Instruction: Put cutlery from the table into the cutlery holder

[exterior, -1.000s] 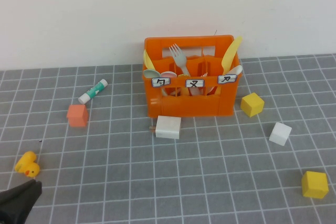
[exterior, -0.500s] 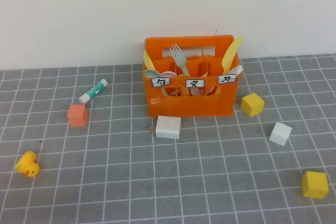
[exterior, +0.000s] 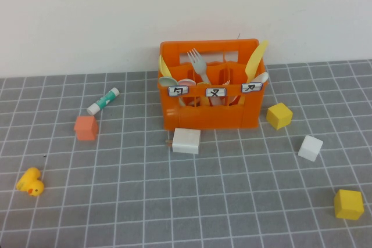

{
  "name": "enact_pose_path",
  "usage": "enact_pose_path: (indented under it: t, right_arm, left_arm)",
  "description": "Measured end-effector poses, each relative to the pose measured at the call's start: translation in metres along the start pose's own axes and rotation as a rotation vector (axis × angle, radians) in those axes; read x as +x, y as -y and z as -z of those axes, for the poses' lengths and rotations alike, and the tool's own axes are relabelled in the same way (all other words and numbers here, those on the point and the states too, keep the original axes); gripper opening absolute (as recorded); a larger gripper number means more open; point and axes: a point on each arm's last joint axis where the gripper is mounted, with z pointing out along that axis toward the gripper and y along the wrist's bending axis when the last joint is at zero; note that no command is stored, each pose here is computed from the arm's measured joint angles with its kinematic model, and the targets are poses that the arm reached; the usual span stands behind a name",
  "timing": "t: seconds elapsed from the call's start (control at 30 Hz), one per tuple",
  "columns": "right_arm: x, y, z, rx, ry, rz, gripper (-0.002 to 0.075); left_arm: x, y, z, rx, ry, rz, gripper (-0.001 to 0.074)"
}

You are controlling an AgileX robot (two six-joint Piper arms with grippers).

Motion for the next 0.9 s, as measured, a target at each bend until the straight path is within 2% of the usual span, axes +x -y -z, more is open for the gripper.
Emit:
enact_pose_path:
  t: [0.9]
  right_arm:
    - [0.0000,0.0000,0.0000,0.000,0.000,0.000,-0.0001]
  left_arm:
    - [0.0008,-0.0001,0.0000,-0.001,-0.008,-0.022,-0.0001]
